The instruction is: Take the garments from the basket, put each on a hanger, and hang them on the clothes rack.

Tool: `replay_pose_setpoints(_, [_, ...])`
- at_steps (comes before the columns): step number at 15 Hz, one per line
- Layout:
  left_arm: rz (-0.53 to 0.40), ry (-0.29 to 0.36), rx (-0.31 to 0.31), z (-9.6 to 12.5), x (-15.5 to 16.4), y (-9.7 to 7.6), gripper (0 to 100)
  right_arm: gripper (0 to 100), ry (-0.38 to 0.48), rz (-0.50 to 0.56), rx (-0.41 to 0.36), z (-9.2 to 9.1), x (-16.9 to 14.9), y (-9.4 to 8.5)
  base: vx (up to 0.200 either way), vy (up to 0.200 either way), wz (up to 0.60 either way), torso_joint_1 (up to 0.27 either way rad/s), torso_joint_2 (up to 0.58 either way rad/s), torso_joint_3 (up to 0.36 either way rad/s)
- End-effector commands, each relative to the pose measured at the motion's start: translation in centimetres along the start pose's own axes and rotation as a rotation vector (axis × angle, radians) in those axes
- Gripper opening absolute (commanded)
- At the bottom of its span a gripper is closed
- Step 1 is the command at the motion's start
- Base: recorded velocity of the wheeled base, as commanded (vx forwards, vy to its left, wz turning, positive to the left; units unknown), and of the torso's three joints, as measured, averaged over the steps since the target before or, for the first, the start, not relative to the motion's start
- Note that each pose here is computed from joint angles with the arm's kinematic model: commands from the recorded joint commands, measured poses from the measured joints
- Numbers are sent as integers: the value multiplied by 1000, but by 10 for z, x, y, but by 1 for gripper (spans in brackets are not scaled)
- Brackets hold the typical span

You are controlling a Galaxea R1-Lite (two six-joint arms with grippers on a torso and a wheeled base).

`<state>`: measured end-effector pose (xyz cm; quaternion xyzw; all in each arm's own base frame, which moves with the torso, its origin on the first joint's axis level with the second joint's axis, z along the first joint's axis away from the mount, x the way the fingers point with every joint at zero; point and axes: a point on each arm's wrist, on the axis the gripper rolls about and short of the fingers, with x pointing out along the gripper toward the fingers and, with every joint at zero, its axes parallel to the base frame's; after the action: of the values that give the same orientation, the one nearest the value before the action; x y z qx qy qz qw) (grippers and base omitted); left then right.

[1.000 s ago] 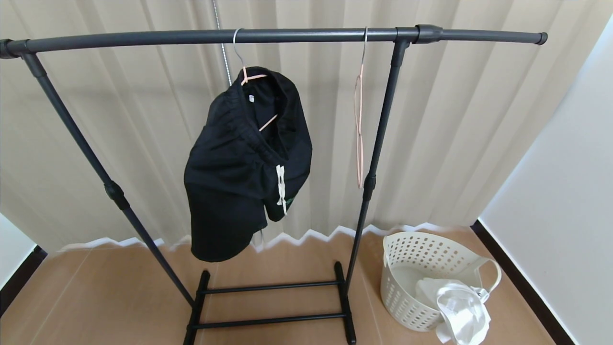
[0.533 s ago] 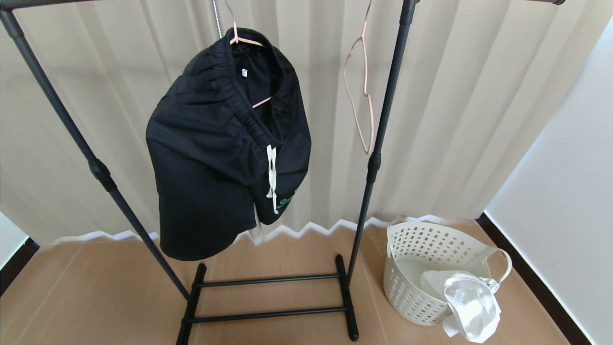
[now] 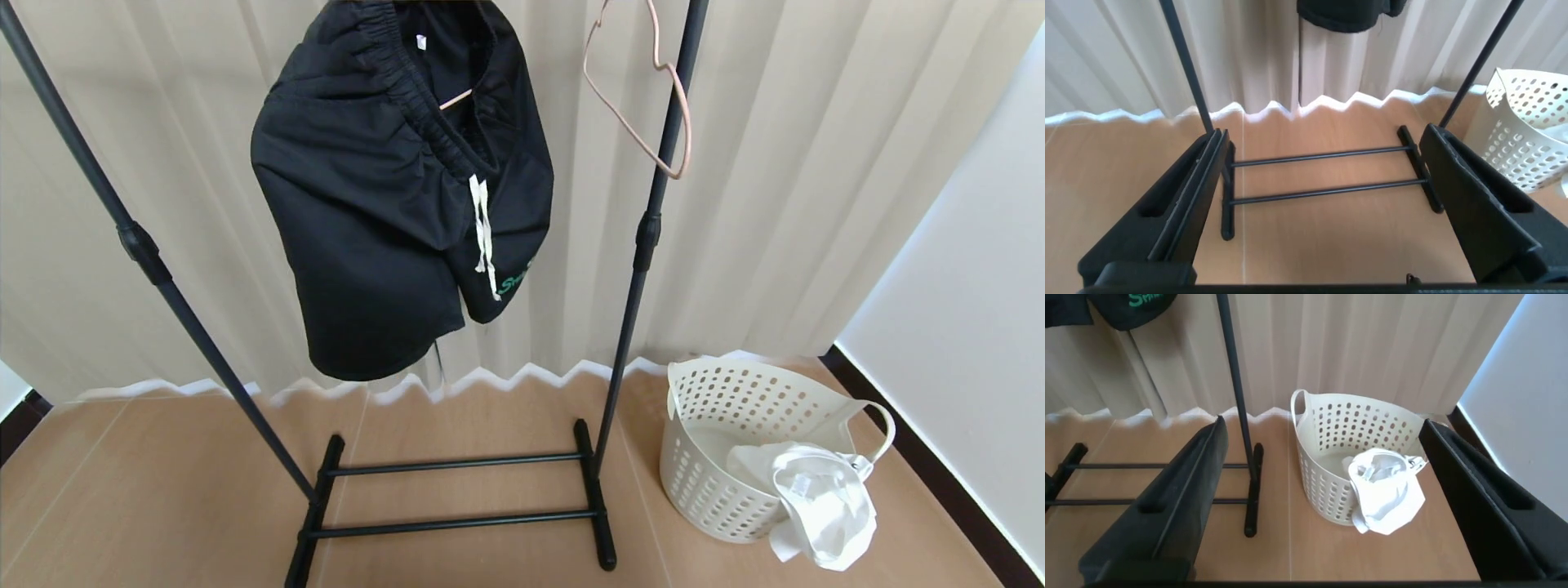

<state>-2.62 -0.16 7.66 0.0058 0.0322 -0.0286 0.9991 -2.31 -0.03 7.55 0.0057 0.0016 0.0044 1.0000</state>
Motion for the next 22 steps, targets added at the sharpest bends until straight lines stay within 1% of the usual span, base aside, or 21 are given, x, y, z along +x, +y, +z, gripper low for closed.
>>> replay_pose_setpoints(1, [0, 1, 0, 0, 0, 0, 100, 100, 1, 0, -1, 0, 0, 0, 0, 0, 0, -80, 456, 393])
replay_pose_setpoints(6, [0, 1, -2, 0, 0, 0, 100, 100, 1, 0, 1, 0, 0, 0, 0, 0, 0, -41, 442, 401])
replay_pose_setpoints(8, [0, 1, -2, 0, 0, 0, 100, 100, 1, 0, -1, 0, 0, 0, 0, 0, 0, -7, 207, 203])
replay_pose_setpoints(11, [0, 1, -5, 0, 0, 0, 100, 100, 1, 0, -1, 0, 0, 0, 0, 0, 0, -2, 50, 44])
replay_pose_setpoints(18, [0, 1, -5, 0, 0, 0, 100, 100, 1, 0, 1, 0, 0, 0, 0, 0, -600, -2, 5, 4])
replay_pose_setpoints(20, [0, 1, -5, 0, 0, 0, 100, 100, 1, 0, 1, 0, 0, 0, 0, 0, 0, 0, 0, 0])
replay_pose_setpoints(22, [0, 1, -3, 0, 0, 0, 100, 100, 1, 0, 1, 0, 0, 0, 0, -200, 0, 0, 2, 5])
